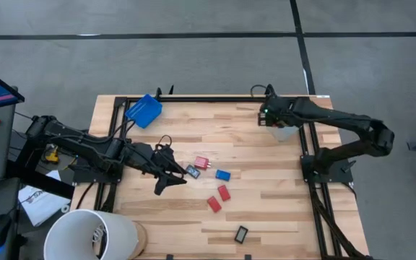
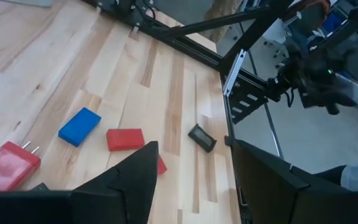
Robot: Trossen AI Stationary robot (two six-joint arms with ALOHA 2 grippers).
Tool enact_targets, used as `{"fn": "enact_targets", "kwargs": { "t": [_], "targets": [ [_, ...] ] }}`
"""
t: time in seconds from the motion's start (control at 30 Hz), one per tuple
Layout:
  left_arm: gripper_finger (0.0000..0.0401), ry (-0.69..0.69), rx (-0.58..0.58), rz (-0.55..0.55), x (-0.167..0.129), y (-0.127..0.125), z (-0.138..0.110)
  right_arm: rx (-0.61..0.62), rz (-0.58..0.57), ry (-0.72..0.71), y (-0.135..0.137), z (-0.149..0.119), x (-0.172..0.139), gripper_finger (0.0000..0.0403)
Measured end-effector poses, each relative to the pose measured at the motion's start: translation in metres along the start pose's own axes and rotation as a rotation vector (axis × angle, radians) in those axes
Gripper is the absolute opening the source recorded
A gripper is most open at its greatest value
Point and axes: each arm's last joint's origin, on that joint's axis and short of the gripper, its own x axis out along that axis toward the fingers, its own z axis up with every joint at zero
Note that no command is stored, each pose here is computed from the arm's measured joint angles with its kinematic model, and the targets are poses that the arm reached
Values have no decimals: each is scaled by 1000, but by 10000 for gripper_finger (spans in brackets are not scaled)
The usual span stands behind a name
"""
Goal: Pick & Place Office items
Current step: Put the right red charger into the gray bin
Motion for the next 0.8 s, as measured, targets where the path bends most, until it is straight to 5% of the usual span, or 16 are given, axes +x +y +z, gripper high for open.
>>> {"fn": "enact_targets", "kwargs": {
  "t": [0.5,0.8],
  "targets": [
    [204,-8,14,10,0,0,0,613,-159,56,-26,3,32,220],
    [204,-5,14,9,0,0,0,761,-191,41,-31,-6,42,200]
  ]
}}
